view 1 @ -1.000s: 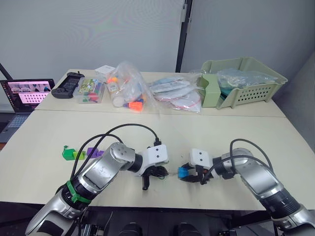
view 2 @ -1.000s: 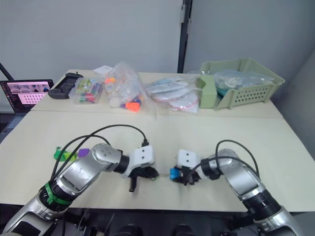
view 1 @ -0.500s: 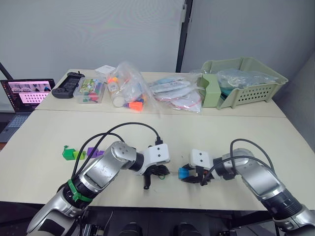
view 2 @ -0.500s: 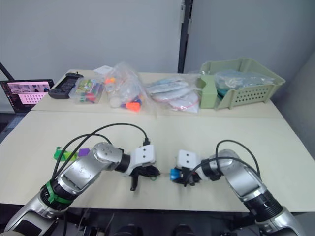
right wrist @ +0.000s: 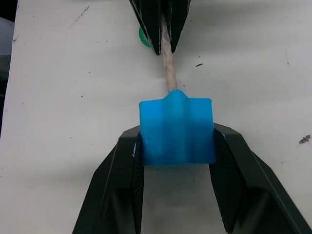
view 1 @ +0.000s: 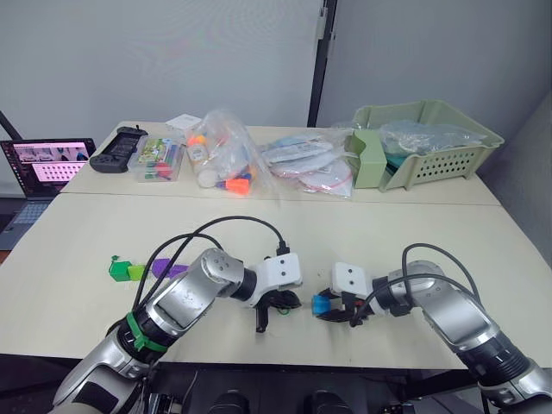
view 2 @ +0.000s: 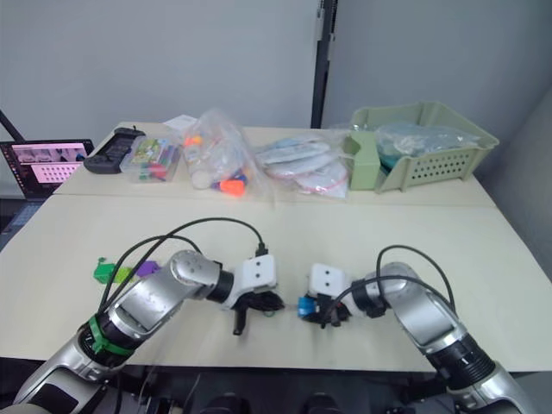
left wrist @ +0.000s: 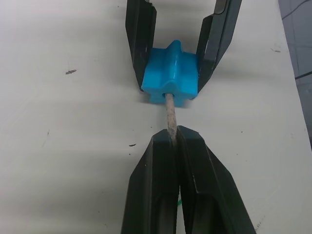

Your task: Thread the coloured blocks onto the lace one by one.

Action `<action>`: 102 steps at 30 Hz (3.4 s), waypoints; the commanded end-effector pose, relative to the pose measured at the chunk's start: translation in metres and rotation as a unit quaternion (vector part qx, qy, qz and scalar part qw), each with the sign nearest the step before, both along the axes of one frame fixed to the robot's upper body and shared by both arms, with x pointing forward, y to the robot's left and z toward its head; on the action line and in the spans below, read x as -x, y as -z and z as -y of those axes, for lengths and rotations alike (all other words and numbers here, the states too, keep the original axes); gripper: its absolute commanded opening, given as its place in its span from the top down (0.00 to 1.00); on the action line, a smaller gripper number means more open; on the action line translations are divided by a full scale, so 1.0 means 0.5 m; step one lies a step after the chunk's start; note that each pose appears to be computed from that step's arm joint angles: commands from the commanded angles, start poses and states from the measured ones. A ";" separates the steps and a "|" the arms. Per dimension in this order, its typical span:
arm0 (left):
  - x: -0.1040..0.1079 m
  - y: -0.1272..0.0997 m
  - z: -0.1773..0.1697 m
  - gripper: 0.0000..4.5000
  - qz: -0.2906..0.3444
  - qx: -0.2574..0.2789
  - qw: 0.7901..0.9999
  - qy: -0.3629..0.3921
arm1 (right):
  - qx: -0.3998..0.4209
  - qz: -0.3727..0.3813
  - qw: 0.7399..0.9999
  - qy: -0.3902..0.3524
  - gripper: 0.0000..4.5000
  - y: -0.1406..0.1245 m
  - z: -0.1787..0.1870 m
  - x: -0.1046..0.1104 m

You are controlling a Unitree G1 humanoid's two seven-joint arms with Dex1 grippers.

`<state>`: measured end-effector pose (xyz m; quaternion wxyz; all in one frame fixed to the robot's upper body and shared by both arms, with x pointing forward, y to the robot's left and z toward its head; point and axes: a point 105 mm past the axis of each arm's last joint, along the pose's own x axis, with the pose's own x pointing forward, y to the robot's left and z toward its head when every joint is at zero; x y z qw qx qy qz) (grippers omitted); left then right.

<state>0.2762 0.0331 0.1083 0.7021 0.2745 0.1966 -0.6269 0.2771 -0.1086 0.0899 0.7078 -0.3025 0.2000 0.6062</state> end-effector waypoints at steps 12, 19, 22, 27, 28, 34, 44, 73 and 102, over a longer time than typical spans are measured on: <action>0.004 -0.001 0.092 1.00 0.026 0.039 0.997 0.055 | -0.004 -0.011 1.000 -0.010 0.70 0.005 -0.023 0.022; 0.003 -0.003 0.088 1.00 0.024 0.053 0.997 0.052 | -0.009 -0.019 1.000 -0.018 0.70 0.006 -0.023 0.033; 0.002 -0.004 0.078 1.00 0.023 0.057 0.997 0.052 | -0.007 -0.023 0.999 -0.024 0.70 0.013 -0.014 0.036; -0.002 -0.003 0.058 1.00 0.020 0.054 0.997 0.050 | 0.004 -0.024 0.999 -0.031 0.70 0.022 0.000 0.030; -0.003 -0.004 0.055 1.00 0.021 0.054 0.997 0.050 | 0.010 -0.023 0.999 -0.031 0.70 0.024 0.003 0.027; -0.007 -0.010 0.042 1.00 0.025 0.055 0.997 0.038 | 0.025 -0.026 0.999 -0.034 0.70 0.031 0.013 0.022; -0.008 -0.021 0.029 1.00 0.032 0.061 0.997 0.021 | 0.030 -0.029 0.999 -0.021 0.70 0.036 0.019 0.016; 0.011 -0.016 0.082 1.00 0.019 0.106 0.993 0.056 | 0.009 -0.038 0.999 -0.031 0.70 0.023 -0.017 0.036; 0.008 -0.029 0.007 1.00 0.014 0.113 0.994 0.006 | 0.019 -0.043 0.999 -0.002 0.70 0.037 0.021 0.030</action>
